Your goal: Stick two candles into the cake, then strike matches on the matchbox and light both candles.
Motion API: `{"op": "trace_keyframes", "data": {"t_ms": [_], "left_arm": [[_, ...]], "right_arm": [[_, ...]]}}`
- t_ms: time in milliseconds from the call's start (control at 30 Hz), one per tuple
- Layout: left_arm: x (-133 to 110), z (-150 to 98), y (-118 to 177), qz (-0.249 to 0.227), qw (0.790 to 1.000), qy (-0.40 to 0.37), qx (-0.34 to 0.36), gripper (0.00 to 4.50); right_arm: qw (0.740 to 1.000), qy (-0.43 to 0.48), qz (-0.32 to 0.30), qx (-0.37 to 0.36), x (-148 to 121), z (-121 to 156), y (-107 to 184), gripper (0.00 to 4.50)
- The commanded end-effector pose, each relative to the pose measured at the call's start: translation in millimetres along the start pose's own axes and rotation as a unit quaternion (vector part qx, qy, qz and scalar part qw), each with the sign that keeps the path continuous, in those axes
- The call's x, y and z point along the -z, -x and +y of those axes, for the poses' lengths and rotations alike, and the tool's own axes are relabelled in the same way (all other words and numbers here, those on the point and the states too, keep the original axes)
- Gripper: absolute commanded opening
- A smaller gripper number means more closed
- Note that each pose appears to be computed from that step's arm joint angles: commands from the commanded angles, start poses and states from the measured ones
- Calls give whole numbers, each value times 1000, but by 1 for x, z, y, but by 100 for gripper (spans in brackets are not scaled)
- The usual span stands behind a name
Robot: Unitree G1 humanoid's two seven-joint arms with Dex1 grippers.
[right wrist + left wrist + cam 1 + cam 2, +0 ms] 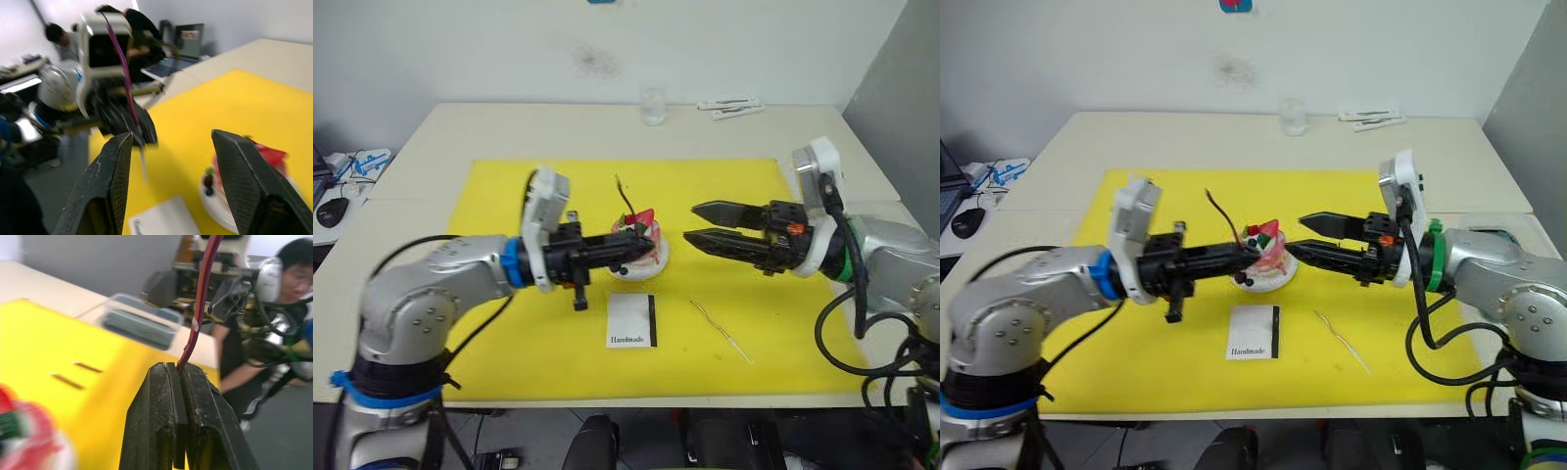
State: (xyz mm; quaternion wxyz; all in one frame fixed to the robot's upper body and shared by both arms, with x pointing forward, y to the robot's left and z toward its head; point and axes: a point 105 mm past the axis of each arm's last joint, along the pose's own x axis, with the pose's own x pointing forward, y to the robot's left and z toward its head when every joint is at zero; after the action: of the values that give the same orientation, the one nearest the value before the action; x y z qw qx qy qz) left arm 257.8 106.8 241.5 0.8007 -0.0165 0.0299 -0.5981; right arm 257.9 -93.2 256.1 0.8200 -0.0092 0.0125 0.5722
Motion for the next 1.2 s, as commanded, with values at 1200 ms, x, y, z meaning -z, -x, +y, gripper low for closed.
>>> {"op": "trace_keyframes", "data": {"t_ms": [1200], "left_arm": [[20, 100, 6, 27, 989, -98, -111, 0]], "right_arm": [[983, 166, 78, 16, 26, 12, -6, 304]]}}
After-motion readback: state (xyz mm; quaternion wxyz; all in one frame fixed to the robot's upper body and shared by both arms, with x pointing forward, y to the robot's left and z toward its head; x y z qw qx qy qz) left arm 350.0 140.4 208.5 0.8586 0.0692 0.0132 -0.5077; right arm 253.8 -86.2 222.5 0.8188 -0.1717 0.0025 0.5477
